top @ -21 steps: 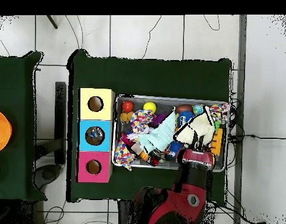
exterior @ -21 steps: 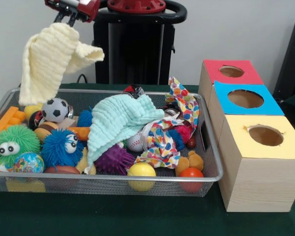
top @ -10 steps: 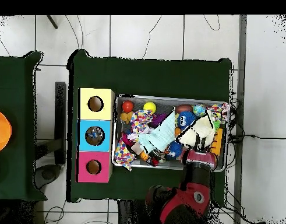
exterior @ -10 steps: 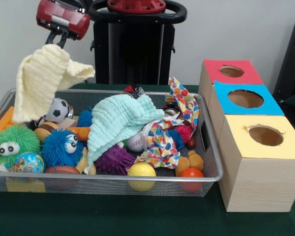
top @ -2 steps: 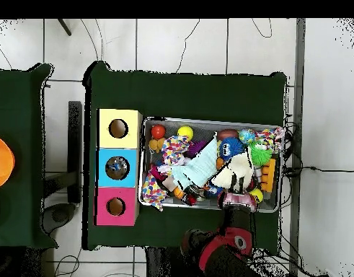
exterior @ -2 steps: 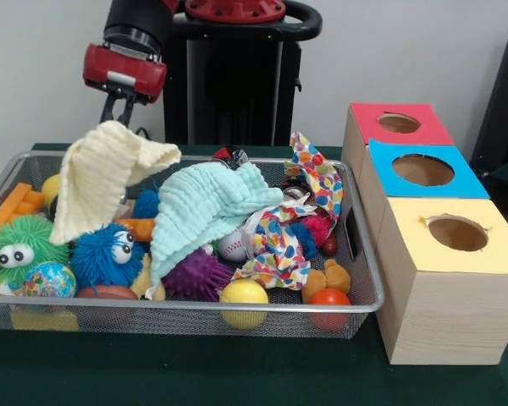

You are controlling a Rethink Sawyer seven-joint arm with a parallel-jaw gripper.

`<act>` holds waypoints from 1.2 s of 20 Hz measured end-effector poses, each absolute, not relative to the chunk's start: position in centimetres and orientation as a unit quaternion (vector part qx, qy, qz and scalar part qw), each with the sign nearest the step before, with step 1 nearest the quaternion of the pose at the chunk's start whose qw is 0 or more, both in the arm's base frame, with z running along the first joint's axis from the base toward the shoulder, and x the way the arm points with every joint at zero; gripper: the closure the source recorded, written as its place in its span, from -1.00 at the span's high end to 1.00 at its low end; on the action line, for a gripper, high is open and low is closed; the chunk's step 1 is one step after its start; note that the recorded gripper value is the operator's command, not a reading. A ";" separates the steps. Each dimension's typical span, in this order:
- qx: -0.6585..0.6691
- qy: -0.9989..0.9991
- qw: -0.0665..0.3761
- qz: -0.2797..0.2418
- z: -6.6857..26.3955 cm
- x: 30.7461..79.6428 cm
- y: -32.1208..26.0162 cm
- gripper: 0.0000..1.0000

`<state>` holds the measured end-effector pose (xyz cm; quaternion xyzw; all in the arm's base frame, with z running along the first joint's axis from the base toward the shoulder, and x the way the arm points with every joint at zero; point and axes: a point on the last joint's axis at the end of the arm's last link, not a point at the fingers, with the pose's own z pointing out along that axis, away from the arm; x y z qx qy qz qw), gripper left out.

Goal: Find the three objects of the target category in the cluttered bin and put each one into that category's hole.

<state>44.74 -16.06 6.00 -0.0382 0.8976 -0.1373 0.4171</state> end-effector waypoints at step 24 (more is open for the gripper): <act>-0.089 0.935 0.307 -0.155 4.0 39.2 -15.0 1.00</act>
